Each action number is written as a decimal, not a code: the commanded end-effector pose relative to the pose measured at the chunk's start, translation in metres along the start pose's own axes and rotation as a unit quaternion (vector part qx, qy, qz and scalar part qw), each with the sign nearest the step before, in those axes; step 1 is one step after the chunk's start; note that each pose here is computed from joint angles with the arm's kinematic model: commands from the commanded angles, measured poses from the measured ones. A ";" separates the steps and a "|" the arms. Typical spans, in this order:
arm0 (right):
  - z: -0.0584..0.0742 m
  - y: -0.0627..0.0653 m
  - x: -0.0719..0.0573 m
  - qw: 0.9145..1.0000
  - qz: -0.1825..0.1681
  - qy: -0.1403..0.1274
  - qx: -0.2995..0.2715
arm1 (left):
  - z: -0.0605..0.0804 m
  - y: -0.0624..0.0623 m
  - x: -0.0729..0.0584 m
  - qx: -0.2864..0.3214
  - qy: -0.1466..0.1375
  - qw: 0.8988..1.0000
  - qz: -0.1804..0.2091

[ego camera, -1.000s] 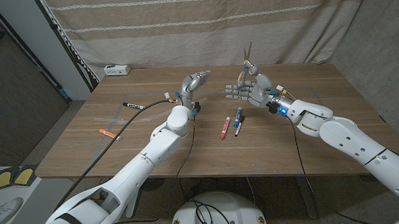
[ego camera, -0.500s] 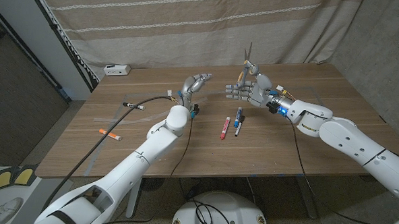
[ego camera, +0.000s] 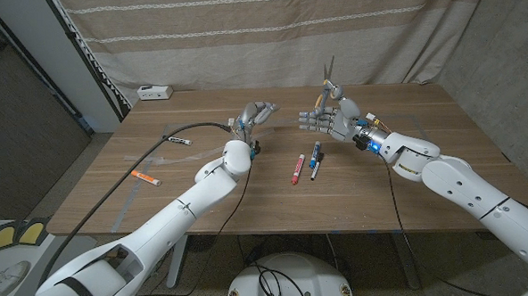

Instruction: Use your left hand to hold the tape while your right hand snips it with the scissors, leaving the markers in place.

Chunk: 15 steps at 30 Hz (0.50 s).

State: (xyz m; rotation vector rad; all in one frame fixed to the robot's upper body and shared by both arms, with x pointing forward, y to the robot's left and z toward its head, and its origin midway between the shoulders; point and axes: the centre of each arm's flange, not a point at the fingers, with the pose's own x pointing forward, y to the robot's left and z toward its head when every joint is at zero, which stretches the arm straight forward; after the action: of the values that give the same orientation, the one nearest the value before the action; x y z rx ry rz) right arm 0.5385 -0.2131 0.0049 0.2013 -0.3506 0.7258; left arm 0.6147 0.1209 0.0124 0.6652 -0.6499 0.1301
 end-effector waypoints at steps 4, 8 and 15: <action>0.000 0.001 0.005 1.000 0.006 -0.001 0.001 | 0.003 0.009 -0.006 0.139 0.018 0.989 0.039; 0.000 0.001 0.005 1.000 0.005 0.000 0.001 | 0.002 0.008 -0.007 0.140 0.020 0.989 0.036; 0.000 0.001 0.005 1.000 0.004 -0.002 0.002 | -0.001 0.007 -0.003 0.154 0.024 0.987 0.026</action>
State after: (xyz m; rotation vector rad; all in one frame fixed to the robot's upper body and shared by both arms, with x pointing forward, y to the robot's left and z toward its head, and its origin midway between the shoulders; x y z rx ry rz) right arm 0.5409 -0.2103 0.0071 0.2039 -0.3548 0.7346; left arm 0.6084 0.1262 0.0136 0.8749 -0.6279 0.2797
